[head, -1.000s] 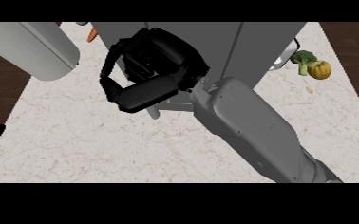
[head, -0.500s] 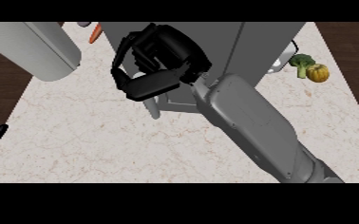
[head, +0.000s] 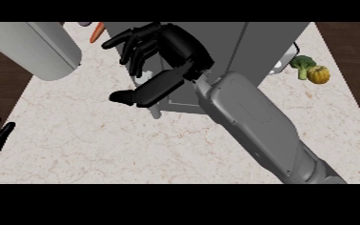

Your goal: Pick up the bottled water, place it into the cabinet and close the cabinet

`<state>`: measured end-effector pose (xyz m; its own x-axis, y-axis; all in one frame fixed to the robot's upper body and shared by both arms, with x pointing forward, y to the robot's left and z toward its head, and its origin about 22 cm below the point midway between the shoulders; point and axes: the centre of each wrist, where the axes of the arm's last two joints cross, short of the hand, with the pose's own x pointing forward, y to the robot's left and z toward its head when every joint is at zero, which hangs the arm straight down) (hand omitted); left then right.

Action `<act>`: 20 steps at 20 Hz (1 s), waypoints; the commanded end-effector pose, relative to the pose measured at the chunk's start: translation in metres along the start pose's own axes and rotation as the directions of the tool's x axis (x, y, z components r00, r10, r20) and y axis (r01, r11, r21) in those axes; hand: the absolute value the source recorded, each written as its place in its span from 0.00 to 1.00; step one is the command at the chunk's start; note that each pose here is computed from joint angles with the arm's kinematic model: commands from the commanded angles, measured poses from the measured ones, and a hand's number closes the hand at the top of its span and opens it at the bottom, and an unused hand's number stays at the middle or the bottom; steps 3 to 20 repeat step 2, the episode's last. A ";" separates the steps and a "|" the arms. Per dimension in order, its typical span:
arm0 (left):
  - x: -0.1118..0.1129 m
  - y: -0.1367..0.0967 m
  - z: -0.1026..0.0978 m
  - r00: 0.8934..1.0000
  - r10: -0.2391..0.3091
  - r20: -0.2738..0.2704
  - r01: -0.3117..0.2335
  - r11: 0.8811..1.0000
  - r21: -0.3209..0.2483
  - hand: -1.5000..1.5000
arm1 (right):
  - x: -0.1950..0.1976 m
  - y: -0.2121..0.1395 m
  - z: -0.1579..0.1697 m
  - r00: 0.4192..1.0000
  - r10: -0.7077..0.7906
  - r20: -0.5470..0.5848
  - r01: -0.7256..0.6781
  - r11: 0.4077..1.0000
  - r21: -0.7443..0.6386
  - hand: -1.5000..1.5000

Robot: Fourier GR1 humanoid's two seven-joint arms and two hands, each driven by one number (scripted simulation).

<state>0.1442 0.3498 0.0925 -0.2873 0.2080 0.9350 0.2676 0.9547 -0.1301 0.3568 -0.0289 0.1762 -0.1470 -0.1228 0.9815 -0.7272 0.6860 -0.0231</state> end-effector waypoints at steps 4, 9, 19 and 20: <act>0.003 -0.004 -0.005 1.000 0.003 0.013 -0.003 1.000 -0.008 0.00 | 0.011 -0.062 0.008 0.998 0.055 0.003 -0.053 0.963 -0.265 0.00; 0.003 -0.004 -0.005 1.000 0.003 0.013 -0.003 1.000 -0.008 0.00 | 0.011 -0.062 0.008 0.998 0.055 0.003 -0.053 0.963 -0.265 0.00; 0.003 -0.004 -0.005 1.000 0.003 0.013 -0.003 1.000 -0.008 0.00 | 0.011 -0.062 0.008 0.998 0.055 0.003 -0.053 0.963 -0.265 0.00; 0.003 -0.004 -0.005 1.000 0.003 0.013 -0.003 1.000 -0.008 0.00 | 0.011 -0.062 0.008 0.998 0.055 0.003 -0.053 0.963 -0.265 0.00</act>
